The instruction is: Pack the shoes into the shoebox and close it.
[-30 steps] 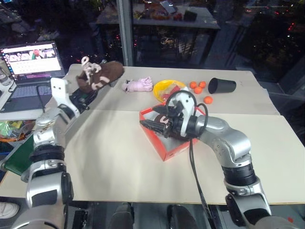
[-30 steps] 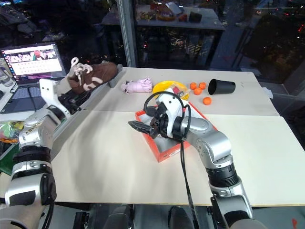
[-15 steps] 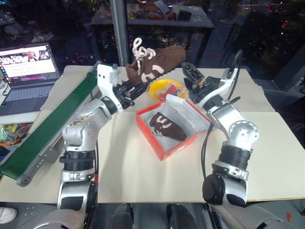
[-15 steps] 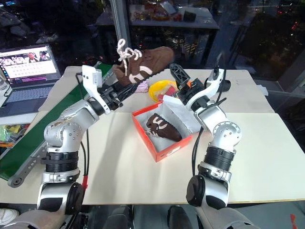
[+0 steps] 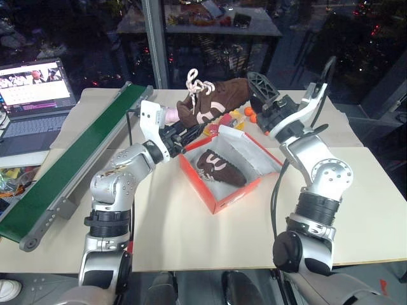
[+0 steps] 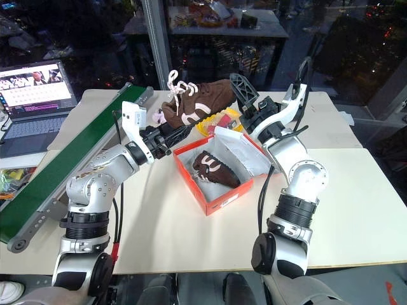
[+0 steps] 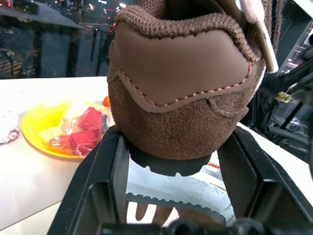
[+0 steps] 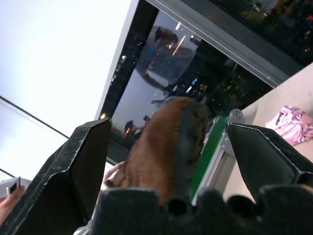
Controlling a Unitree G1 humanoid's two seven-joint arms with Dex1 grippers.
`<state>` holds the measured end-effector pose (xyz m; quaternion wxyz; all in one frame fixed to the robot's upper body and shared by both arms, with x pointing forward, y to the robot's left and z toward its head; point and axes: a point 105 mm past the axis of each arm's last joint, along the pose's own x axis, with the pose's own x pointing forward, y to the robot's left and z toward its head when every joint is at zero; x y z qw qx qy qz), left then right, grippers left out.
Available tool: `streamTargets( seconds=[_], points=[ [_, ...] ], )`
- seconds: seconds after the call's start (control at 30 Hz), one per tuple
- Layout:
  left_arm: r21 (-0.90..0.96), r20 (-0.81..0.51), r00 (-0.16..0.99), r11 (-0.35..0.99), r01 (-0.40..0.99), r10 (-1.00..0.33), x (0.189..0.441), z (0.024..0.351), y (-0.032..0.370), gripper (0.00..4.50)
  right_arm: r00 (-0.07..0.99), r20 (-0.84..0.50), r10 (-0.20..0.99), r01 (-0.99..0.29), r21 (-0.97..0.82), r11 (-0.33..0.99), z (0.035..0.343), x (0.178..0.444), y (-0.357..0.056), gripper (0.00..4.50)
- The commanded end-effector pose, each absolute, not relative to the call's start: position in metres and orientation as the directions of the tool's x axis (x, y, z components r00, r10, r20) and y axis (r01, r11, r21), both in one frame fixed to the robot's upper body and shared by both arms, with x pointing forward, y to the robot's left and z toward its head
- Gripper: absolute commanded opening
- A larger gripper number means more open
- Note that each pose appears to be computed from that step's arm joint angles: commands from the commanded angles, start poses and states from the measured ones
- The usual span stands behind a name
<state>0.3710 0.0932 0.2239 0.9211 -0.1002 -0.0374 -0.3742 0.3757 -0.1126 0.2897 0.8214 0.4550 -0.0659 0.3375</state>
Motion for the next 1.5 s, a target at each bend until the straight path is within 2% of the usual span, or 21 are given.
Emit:
streamTargets(
  seconds=[0.03,0.43,0.53,0.8,0.87,0.9,0.97,1.0,1.1,1.2,1.27,1.33,1.43,1.5],
  points=[
    [-0.111,0.216,0.672,0.666,0.737,-0.708,0.364,0.247,0.084,2.27,0.713,0.443,0.543,-0.673,0.649,0.355,0.301,0.364,-0.1,4.5],
    [-0.104,0.236,0.62,0.615,0.782,-0.748,0.352,0.261,0.069,2.27,0.739,0.349,0.576,-0.633,0.652,0.417,0.276,0.377,-0.093,4.5],
    [-0.104,0.218,0.629,0.623,0.775,-0.746,0.351,0.257,0.071,2.26,0.747,0.365,0.557,-0.631,0.654,0.417,0.278,0.38,-0.097,3.74],
    [-0.117,0.167,0.681,0.672,0.731,-0.713,0.355,0.244,0.092,2.26,0.749,0.404,0.525,-0.645,0.627,0.437,0.293,0.38,-0.104,1.08],
    [-0.136,0.183,0.692,0.679,0.721,-0.699,0.355,0.245,0.104,3.15,0.754,0.411,0.513,-0.645,0.612,0.458,0.299,0.382,-0.108,0.59],
    [-0.154,0.192,0.69,0.673,0.724,-0.698,0.354,0.245,0.109,3.38,0.758,0.412,0.506,-0.643,0.604,0.471,0.301,0.383,-0.111,0.47],
    [-0.151,0.181,0.691,0.675,0.723,-0.7,0.352,0.244,0.12,4.25,0.762,0.415,0.498,-0.643,0.577,0.503,0.308,0.384,-0.116,0.45],
    [-0.151,0.174,0.695,0.678,0.719,-0.698,0.351,0.243,0.125,4.48,0.761,0.415,0.499,-0.646,0.559,0.52,0.311,0.385,-0.118,0.44],
    [-0.142,0.115,0.716,0.702,0.698,-0.689,0.35,0.232,0.145,4.5,0.753,0.399,0.524,-0.658,0.479,0.581,0.322,0.386,-0.123,0.44],
    [-0.104,0.028,0.761,0.755,0.648,-0.649,0.351,0.215,0.168,4.5,0.736,0.254,0.628,-0.677,0.287,0.678,0.32,0.386,-0.119,0.44],
    [-0.1,0.007,0.78,0.776,0.623,-0.625,0.352,0.21,0.178,4.5,0.708,0.099,0.699,-0.706,0.119,0.698,0.303,0.385,-0.11,0.44],
    [-0.092,-0.001,0.788,0.785,0.613,-0.616,0.352,0.207,0.181,4.5,0.663,-0.049,0.747,-0.747,0.023,0.664,0.28,0.382,-0.106,0.44],
    [-0.09,-0.003,0.794,0.791,0.606,-0.608,0.351,0.204,0.18,4.5,0.585,-0.21,0.784,-0.807,-0.05,0.589,0.247,0.379,-0.101,0.44],
    [-0.088,-0.006,0.798,0.795,0.6,-0.603,0.351,0.202,0.179,4.5,0.547,-0.262,0.795,-0.831,-0.057,0.553,0.235,0.379,-0.098,0.44]
  ],
)
